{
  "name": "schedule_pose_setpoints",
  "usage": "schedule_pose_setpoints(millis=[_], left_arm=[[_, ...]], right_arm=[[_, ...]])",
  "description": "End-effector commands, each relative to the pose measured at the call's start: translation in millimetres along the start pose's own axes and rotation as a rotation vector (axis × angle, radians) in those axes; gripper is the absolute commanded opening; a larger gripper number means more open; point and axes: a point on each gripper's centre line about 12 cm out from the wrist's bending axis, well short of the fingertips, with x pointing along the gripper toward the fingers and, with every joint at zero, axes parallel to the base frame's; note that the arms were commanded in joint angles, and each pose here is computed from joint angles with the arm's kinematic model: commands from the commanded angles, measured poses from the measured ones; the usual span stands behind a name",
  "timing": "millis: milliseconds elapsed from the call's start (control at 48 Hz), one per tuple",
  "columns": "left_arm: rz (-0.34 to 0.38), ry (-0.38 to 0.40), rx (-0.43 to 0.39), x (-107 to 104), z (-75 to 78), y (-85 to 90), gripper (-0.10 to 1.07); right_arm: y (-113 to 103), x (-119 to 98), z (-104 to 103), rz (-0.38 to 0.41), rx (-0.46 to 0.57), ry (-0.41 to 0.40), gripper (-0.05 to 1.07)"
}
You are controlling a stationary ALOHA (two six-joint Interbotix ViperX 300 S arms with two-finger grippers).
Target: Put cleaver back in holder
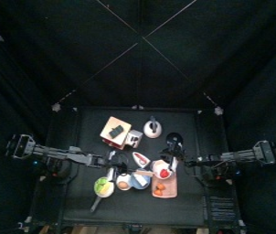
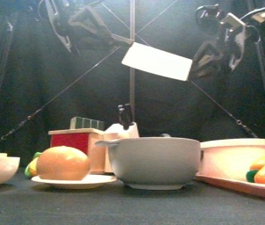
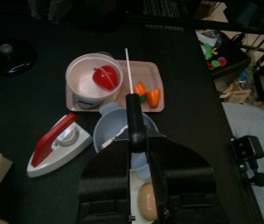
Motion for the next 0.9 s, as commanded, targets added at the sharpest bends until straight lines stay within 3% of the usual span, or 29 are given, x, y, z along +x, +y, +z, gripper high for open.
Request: schedule_pose_setpoints(millis=[0,250,479,625,792,875], left_arm=[[0.025,-0.011,-0.016,-18.5,10.5,9.6,0.34],[0.106,-0.038,-0.066,-58.3,13.5,36.9,0.34],[0.177,-0.038,-0.124,-90.4,19.8,55.9,0.34],[0.235,0.001,-0.179,-103.5,23.2,68.1,0.34],[0.347,0.092,-0.176,-118.7,30.8,78.6,0.34],[0.409,0.107,-0.244,-125.1,32.7,82.7,0.34]], right_arm=[[-12.7,4.5,15.8,-0.006,0.046,-0.038,0.59],[-40.5,33.0,15.4,-0.012,0.142,-0.006,0.45],[-55.1,67.2,19.2,-0.039,0.16,0.034,0.38],[-63.4,83.9,32.3,-0.063,0.164,0.024,0.38],[-72.4,98.3,38.5,-0.086,0.183,0.025,0.38],[-73.8,107.8,36.8,-0.09,0.184,0.039,0.38]])
